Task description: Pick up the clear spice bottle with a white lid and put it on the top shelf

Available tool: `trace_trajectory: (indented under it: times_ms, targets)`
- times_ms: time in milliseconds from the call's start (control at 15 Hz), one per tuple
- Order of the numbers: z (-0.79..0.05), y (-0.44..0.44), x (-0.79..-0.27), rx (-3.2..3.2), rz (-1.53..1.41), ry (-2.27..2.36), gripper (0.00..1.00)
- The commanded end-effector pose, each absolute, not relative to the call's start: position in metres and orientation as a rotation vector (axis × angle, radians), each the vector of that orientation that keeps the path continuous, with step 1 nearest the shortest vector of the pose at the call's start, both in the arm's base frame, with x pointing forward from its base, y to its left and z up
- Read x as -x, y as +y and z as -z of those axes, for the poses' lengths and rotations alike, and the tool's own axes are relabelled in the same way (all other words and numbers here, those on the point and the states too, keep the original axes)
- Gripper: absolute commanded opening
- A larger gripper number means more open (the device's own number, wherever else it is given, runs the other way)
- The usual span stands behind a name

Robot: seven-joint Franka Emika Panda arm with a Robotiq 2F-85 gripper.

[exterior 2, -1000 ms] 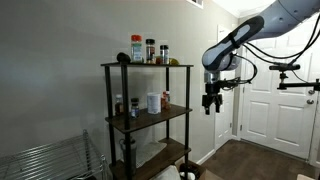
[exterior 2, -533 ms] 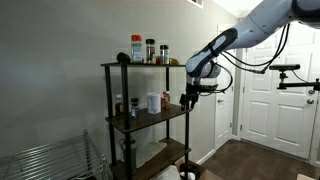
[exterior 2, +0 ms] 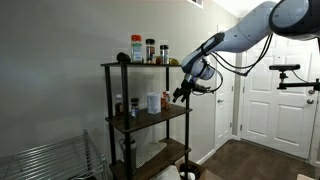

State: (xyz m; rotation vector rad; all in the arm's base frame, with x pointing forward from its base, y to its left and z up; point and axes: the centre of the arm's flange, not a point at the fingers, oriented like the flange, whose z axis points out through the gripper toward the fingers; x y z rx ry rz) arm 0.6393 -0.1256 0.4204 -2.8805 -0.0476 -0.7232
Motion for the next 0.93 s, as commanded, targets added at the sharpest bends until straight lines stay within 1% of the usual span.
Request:
trace_trajectory:
  times_ms: [0,533,867]
  targets:
    - [-0.416,-0.138,-0.658,2.825,0.791,-0.079,1.0]
    - [-0.397,-0.139,-0.681,2.786,0.827,-0.074,1.0]
    - [-0.388,-0.144,-0.692,2.801,0.929,-0.044,1.0]
